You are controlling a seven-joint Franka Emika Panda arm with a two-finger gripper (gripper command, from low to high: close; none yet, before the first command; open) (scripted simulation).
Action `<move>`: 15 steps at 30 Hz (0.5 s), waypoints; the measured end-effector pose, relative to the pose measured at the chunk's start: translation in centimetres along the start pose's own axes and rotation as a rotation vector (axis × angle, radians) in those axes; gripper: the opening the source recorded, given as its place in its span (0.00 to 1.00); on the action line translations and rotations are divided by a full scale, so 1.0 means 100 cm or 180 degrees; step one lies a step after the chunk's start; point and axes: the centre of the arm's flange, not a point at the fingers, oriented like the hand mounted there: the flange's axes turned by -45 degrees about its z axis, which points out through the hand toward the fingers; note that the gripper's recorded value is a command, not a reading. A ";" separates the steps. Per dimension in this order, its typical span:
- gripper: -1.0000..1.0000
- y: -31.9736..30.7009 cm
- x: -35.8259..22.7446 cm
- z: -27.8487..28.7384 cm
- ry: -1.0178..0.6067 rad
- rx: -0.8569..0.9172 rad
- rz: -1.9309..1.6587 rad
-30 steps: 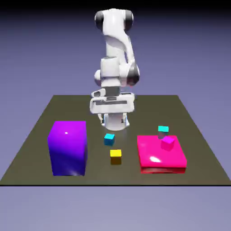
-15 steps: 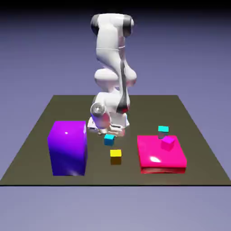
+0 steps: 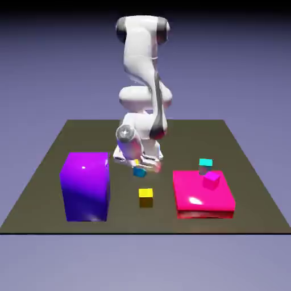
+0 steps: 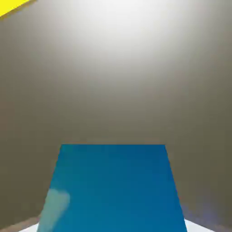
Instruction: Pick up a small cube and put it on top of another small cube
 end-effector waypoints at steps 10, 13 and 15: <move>0.00 -0.124 -0.037 -0.051 0.0048 0.0724 0.1084; 0.00 -0.161 -0.057 -0.063 -0.0050 0.0940 0.1385; 0.00 -0.184 -0.072 -0.070 -0.0144 0.1074 0.1580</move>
